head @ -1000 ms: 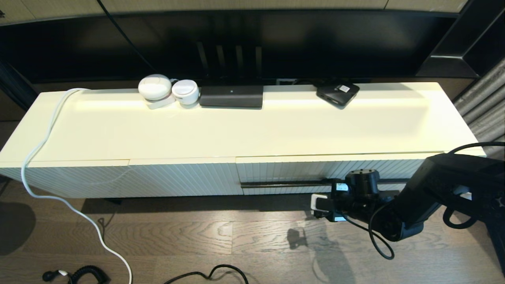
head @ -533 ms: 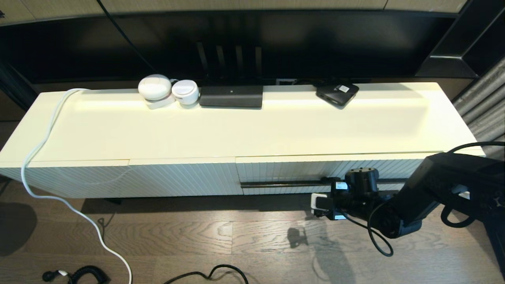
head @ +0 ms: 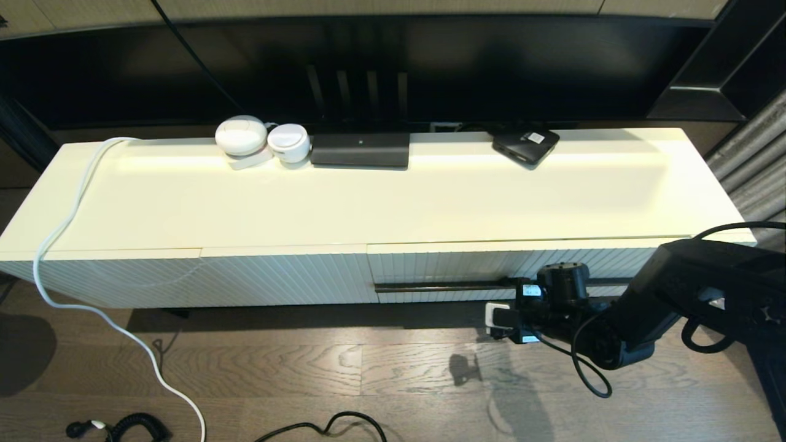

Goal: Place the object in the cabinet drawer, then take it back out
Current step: Open the drawer

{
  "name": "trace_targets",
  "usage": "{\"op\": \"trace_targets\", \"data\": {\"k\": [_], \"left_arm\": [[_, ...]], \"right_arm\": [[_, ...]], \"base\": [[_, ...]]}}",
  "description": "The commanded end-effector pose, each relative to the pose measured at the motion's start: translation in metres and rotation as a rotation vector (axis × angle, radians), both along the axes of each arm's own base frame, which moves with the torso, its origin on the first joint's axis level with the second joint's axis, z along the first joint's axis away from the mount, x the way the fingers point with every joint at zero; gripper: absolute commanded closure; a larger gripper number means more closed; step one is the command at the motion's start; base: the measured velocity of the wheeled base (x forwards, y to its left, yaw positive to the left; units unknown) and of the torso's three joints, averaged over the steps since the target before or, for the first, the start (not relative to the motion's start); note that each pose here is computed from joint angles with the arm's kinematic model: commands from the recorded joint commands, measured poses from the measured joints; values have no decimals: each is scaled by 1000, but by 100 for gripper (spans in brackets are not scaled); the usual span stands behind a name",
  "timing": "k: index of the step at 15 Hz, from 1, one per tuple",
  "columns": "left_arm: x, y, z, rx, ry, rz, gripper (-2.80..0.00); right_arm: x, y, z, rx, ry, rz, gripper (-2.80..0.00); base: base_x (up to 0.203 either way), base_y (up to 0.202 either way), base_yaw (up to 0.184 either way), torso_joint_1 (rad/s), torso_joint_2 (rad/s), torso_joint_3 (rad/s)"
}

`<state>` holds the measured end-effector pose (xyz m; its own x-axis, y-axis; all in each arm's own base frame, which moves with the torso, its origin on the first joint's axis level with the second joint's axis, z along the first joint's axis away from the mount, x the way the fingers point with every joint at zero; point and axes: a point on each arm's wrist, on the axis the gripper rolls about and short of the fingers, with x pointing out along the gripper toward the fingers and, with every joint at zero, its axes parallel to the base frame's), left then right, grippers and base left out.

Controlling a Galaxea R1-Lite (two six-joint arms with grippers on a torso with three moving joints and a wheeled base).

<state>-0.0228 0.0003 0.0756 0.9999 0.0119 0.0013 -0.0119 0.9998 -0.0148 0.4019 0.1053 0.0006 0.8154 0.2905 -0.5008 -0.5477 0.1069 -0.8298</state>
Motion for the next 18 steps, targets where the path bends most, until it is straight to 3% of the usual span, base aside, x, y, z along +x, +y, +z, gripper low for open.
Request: {"op": "trace_targets", "data": {"k": [1, 18], "left_arm": [[0, 0, 0, -1, 0, 0, -280], [0, 0, 0, -1, 0, 0, -280]], "right_arm": [[0, 1, -2, -7, 1, 8, -280], [-23, 1, -8, -47, 139, 22, -280]], "base": [[0, 0, 0, 0, 0, 0], [0, 0, 0, 0, 0, 0]]}}
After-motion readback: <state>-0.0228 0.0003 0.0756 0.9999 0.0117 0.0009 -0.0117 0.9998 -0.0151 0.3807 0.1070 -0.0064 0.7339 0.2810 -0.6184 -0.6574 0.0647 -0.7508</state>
